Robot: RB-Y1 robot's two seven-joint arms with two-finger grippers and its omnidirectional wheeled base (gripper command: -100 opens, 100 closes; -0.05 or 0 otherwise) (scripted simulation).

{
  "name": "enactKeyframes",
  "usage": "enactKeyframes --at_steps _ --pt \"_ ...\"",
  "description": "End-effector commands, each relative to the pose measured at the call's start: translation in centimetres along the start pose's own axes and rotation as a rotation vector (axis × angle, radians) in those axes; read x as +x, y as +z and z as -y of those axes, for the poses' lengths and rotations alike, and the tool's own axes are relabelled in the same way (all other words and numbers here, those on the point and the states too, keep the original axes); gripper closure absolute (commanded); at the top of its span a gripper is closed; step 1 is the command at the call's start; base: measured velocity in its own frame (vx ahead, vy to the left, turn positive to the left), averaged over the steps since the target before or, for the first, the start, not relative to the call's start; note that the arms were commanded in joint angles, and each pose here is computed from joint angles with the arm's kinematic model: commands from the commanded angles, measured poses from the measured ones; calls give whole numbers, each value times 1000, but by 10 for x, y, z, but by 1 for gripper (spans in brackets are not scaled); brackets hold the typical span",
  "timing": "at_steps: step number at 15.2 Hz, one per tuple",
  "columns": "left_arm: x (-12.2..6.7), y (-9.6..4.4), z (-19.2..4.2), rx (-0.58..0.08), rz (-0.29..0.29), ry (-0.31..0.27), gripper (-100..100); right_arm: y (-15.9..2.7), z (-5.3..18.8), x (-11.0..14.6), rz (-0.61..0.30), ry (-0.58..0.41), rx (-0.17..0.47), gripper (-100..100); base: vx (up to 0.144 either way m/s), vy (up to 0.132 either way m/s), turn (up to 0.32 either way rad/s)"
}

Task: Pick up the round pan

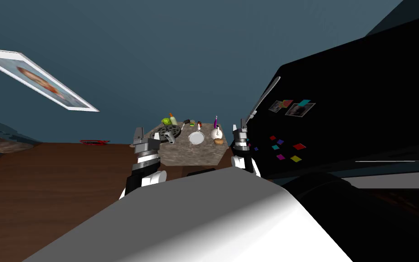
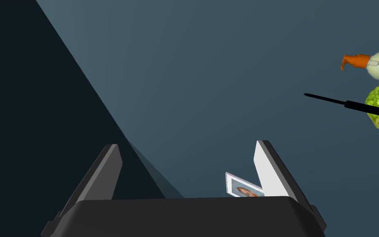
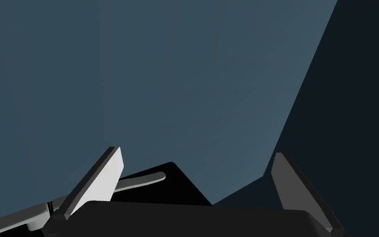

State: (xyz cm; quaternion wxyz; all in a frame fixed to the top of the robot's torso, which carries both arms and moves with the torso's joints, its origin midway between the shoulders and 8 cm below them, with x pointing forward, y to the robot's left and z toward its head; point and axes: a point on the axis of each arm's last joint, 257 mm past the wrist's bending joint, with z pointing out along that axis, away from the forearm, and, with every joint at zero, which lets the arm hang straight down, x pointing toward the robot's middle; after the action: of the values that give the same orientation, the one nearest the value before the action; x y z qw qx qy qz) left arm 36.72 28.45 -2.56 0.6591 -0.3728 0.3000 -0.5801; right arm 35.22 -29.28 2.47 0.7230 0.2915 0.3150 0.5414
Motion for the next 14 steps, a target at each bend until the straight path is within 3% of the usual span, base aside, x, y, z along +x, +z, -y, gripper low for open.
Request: enactKeyframes --at_steps 1,6,14 --pt "1 0 -3 -15 -31 20 -100 0 0 0 0 0 0 0 -2 -7 -40" --pt "-7 -2 -21 -93 -94 79 -100 0 0 0 0 0 0 0 -5 -22 -99" --pt "-31 -6 -49 -220 -104 128 -100 0 0 0 0 0 0 0 -6 -43 -129"
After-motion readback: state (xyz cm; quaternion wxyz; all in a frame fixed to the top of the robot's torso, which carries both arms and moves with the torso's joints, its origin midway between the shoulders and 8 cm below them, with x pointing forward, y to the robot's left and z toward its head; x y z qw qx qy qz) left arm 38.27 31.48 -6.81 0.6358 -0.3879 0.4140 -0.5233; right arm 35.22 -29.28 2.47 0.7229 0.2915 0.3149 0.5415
